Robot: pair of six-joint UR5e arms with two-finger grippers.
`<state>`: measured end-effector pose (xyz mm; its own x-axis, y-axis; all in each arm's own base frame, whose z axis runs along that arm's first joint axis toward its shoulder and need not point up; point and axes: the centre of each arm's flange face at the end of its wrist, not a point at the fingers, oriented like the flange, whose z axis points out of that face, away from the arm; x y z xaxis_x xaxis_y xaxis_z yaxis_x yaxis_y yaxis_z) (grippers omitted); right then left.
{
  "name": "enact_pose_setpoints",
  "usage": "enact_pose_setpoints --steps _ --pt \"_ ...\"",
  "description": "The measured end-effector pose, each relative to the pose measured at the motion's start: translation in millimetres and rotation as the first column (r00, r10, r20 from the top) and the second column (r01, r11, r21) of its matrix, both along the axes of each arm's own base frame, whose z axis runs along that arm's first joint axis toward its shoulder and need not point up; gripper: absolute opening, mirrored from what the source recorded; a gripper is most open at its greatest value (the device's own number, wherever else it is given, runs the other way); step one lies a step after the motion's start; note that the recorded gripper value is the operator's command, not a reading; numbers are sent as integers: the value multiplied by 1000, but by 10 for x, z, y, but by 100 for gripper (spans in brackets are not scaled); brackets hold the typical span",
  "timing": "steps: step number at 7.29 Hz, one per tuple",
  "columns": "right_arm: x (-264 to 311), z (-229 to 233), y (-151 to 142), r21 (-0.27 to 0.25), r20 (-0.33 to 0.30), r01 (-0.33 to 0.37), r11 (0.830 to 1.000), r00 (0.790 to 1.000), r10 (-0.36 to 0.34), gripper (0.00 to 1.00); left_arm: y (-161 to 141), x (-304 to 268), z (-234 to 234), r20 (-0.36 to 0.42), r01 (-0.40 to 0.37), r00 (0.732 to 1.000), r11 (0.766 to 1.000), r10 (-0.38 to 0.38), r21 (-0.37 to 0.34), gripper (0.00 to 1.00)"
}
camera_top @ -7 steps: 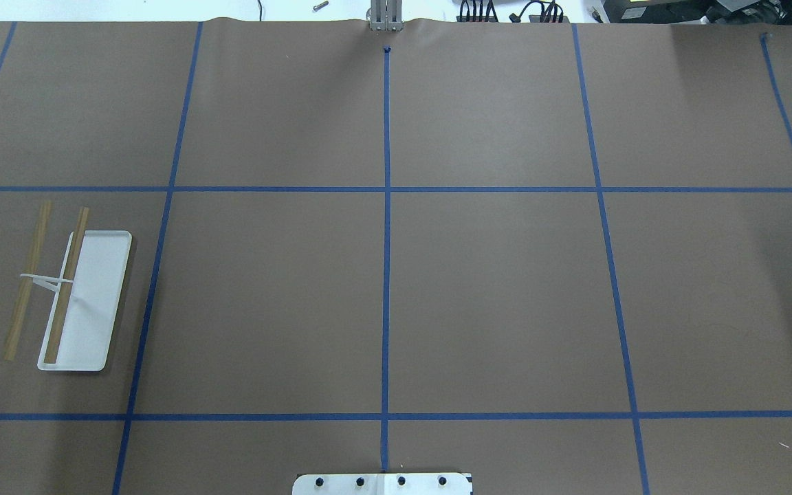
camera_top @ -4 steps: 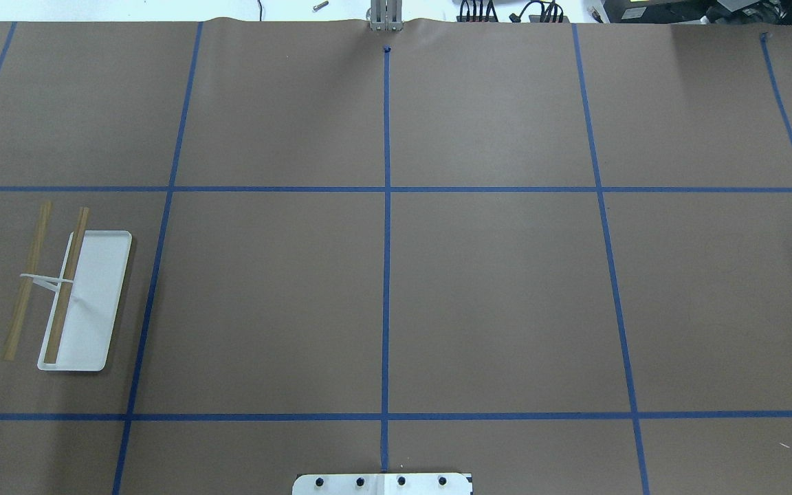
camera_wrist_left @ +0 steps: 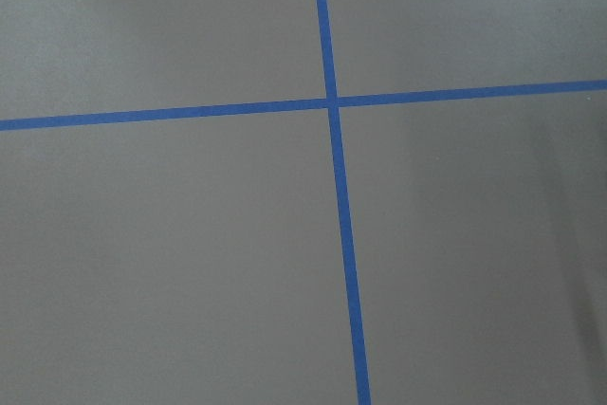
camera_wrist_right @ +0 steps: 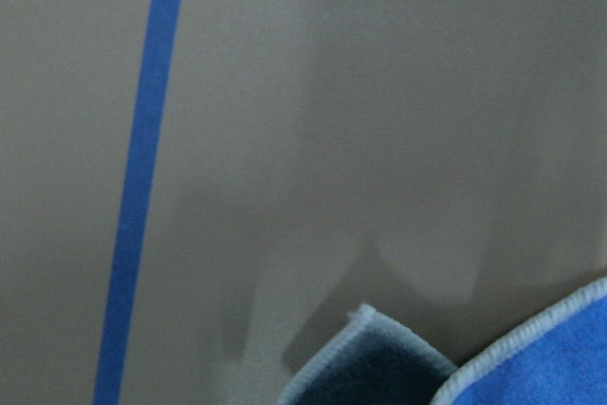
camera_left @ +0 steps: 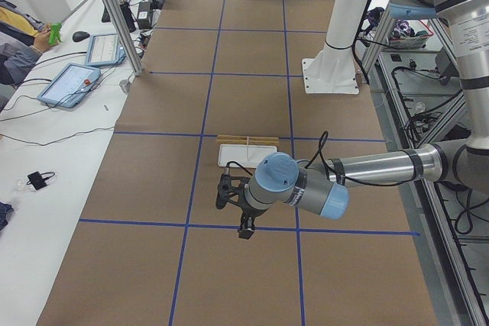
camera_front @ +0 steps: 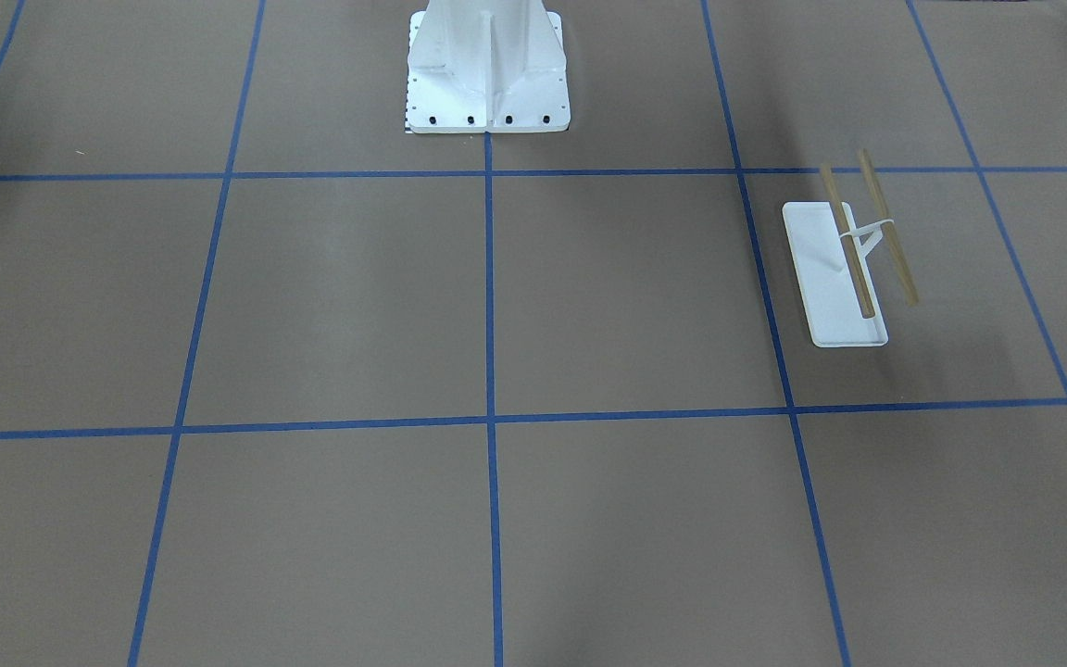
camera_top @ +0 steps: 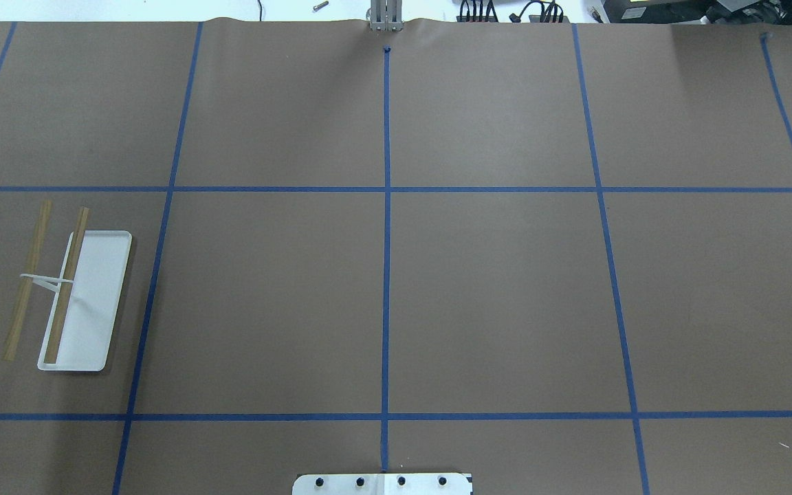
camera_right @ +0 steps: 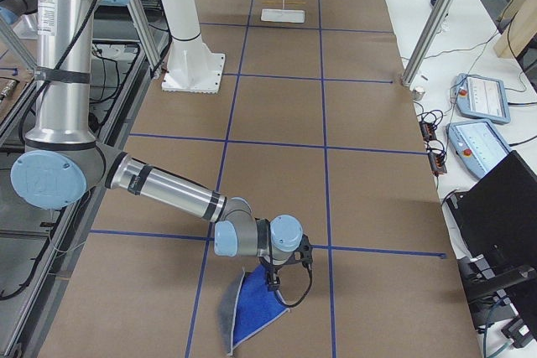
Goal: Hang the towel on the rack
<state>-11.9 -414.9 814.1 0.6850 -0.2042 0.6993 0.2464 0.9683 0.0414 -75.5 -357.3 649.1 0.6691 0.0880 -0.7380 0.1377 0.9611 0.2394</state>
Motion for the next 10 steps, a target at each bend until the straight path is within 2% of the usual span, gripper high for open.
enact_pose_setpoints --steps 2,5,7,8,9,10 --pt "-27 51 88 5 13 25 1000 1000 -25 0 -1 0 -8 -1 0 1000 1000 0 2 98" --pt "-21 88 122 35 18 65 997 998 -66 0 -6 0 -10 -1 1 1000 1000 -1 1 98" --pt "4 -3 55 55 32 58 997 998 -60 0 -8 3 -10 -2 1 1000 1000 -1 2 98" --pt "72 -172 -31 79 52 31 996 998 -35 0 -17 5 -35 -8 4 1000 1000 -4 2 98" --pt "144 -535 -180 104 68 -9 995 998 2 0 -50 30 -109 -38 18 999 1000 -19 -6 98" --pt "173 -1043 -393 96 72 -65 993 996 59 0 -138 83 -240 -90 43 995 999 -45 -26 98"
